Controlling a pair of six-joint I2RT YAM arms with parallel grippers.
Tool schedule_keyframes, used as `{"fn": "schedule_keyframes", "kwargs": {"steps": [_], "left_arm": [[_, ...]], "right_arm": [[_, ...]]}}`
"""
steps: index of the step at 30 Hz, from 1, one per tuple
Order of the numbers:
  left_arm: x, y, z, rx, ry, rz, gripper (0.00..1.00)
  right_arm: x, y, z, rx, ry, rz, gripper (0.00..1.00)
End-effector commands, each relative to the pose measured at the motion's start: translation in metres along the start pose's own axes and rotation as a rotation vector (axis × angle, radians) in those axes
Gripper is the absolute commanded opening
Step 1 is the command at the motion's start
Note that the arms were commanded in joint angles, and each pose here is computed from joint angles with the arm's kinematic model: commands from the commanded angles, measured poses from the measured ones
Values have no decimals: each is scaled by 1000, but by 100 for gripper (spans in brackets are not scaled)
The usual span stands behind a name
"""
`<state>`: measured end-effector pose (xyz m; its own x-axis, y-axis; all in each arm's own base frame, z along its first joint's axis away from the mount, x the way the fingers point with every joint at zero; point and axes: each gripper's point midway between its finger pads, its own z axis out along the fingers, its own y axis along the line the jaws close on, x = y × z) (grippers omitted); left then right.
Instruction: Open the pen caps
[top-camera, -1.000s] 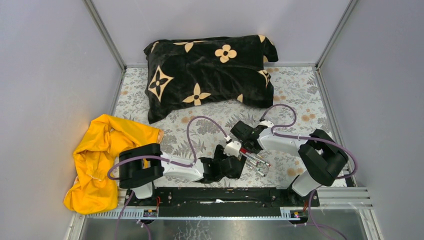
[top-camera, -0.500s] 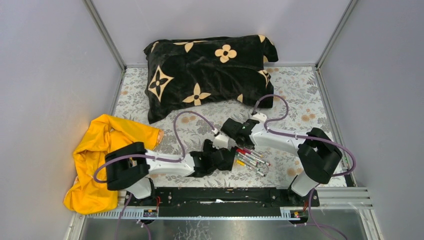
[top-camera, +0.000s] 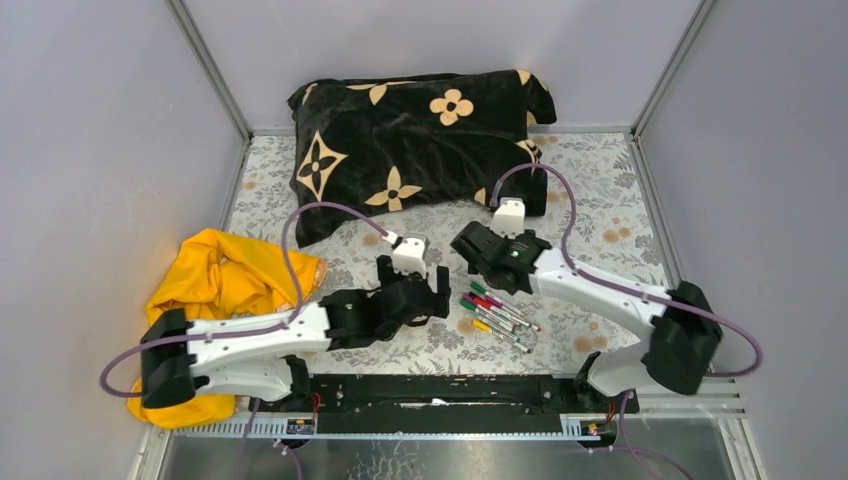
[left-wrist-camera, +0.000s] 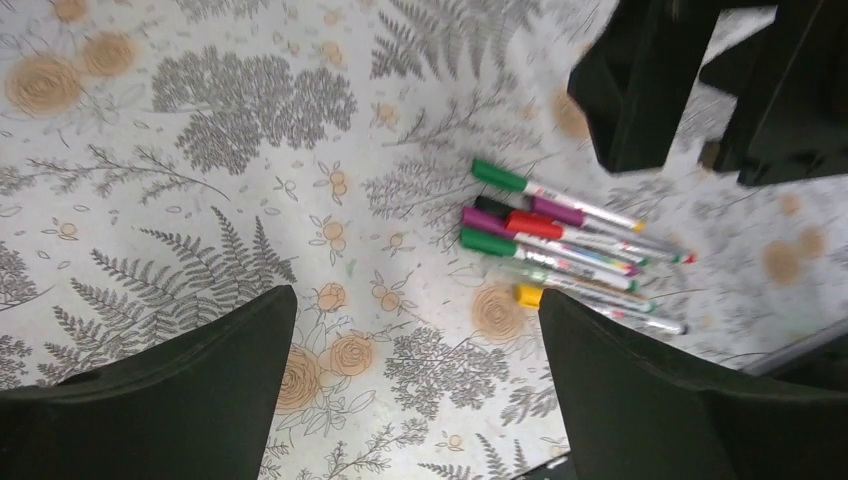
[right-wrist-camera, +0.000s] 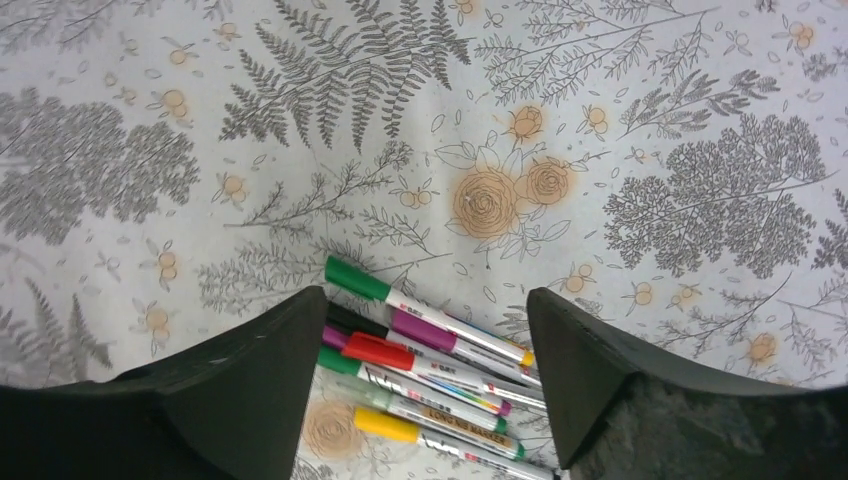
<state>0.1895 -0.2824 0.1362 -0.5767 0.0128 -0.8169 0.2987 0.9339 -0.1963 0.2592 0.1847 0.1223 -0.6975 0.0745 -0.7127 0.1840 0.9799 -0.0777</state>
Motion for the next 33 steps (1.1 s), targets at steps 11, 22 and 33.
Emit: {"fn": "schedule_keyframes", "kwargs": {"steps": [11,22,33], "left_arm": [[-43,40,-54,-14,-93,-229,99],[-38,36,-53,22,-59,-308,99],[-35,28,-48,61,-37,-358,98]], "right_arm": [[25,-47,-24,4,94,-202,91],[81,-51,-50,-239,301,-328,92],[99,-43,-43,-290,372,-456,85]]}}
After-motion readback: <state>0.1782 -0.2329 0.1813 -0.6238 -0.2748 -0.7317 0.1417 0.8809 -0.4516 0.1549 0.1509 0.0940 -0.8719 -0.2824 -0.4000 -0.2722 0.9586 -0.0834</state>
